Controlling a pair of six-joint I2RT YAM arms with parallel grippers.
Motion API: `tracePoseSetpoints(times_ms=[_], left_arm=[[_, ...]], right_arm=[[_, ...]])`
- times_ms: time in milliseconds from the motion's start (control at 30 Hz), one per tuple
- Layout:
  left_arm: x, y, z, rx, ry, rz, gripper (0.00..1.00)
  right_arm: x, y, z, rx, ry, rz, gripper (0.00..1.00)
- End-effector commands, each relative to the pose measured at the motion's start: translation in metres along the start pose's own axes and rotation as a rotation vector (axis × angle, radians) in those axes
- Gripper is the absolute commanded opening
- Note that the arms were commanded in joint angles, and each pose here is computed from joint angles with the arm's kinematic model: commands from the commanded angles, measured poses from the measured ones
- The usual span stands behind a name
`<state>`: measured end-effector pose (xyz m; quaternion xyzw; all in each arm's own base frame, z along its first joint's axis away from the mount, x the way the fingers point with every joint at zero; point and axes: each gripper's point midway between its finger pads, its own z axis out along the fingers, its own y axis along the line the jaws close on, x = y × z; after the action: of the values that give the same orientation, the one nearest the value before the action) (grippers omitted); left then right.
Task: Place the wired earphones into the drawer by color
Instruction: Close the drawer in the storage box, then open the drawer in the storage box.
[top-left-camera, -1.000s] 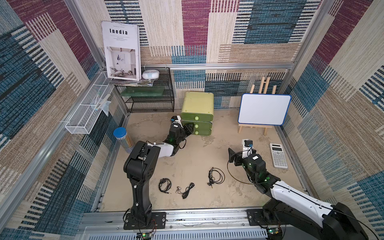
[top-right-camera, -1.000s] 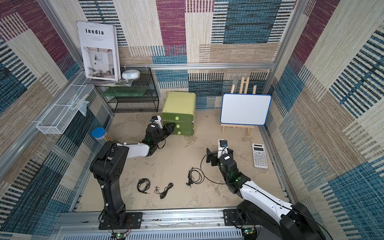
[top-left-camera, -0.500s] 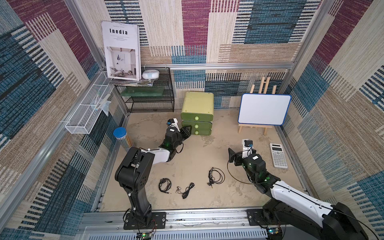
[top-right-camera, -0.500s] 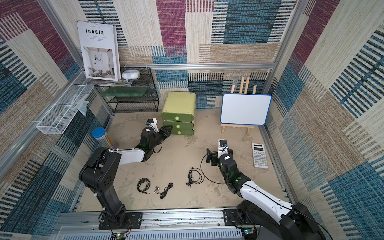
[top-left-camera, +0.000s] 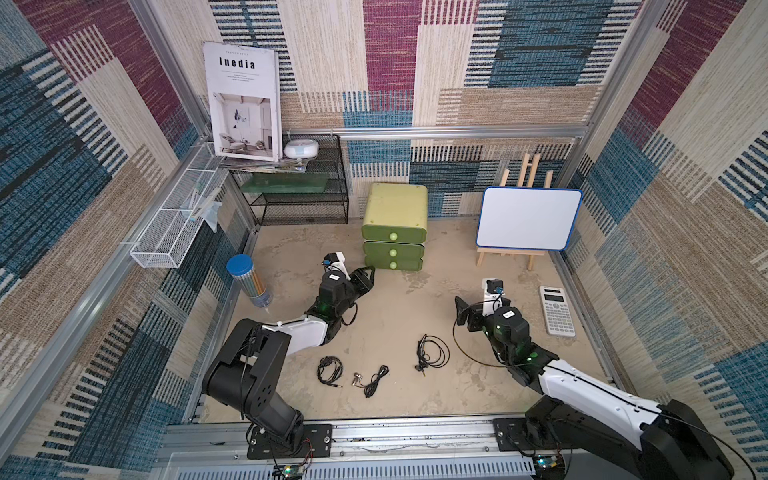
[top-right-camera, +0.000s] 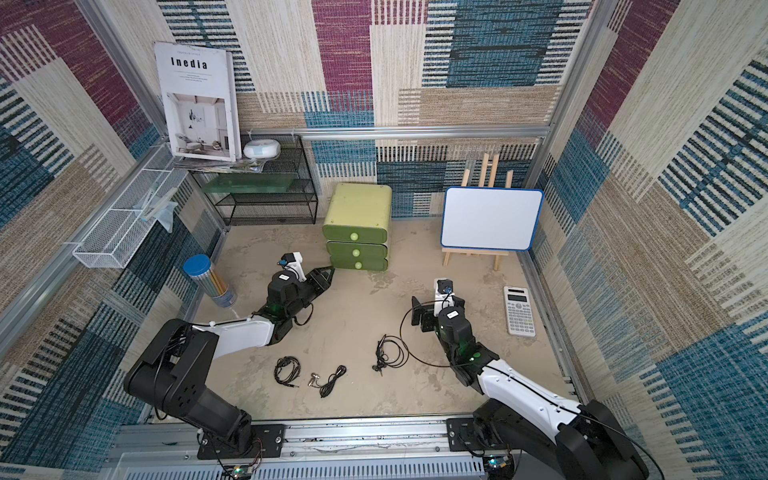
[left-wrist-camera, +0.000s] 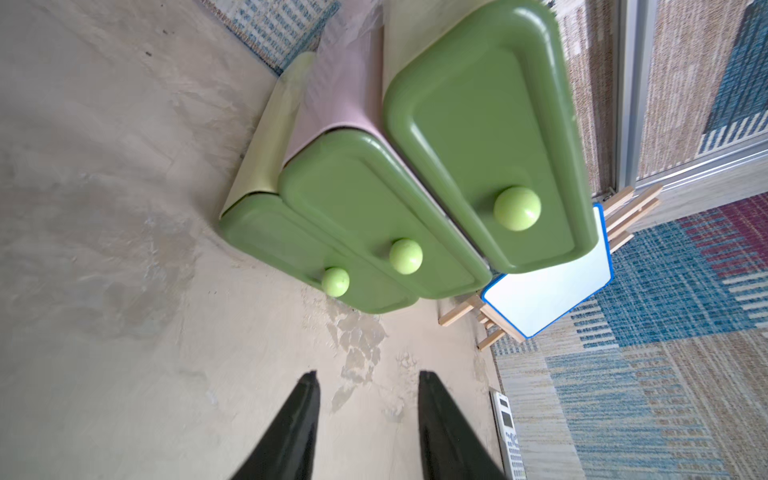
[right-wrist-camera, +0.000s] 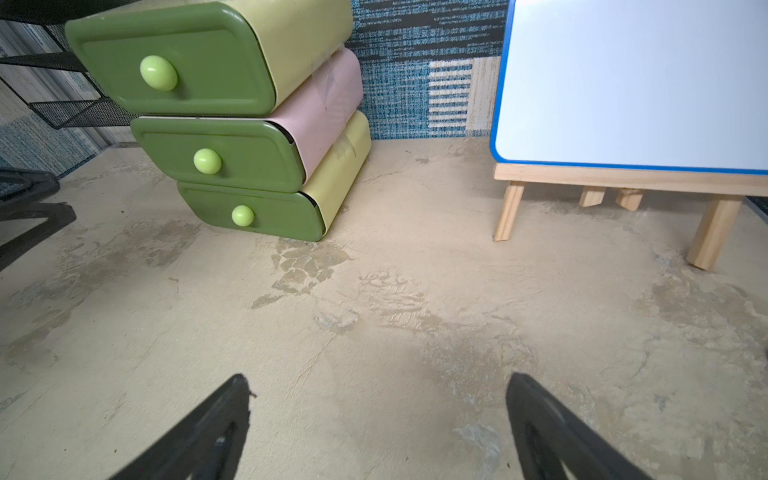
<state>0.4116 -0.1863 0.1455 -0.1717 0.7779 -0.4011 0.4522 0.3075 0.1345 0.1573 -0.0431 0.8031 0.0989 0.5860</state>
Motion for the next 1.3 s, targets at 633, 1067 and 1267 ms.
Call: tracePoseSetpoints(times_ms=[633,1067,1267], left_arm=[[0.038,0.013,0.056,0.037,0.042,0.006,0.44],[0.044,0.019,0.094,0.023,0.048,0.001,0.43],[0.045,0.023,0.107,0.022,0.047,0.001,0.43]], right_arm=[[-0.016,0.011,0.02,-0.008,-0.021,-0.017,1.0],[-0.017,0.008,0.011,-0.014,-0.039,-0.006,1.0],[-0.018,0.008,0.009,-0.013,-0.042,-0.005,1.0]])
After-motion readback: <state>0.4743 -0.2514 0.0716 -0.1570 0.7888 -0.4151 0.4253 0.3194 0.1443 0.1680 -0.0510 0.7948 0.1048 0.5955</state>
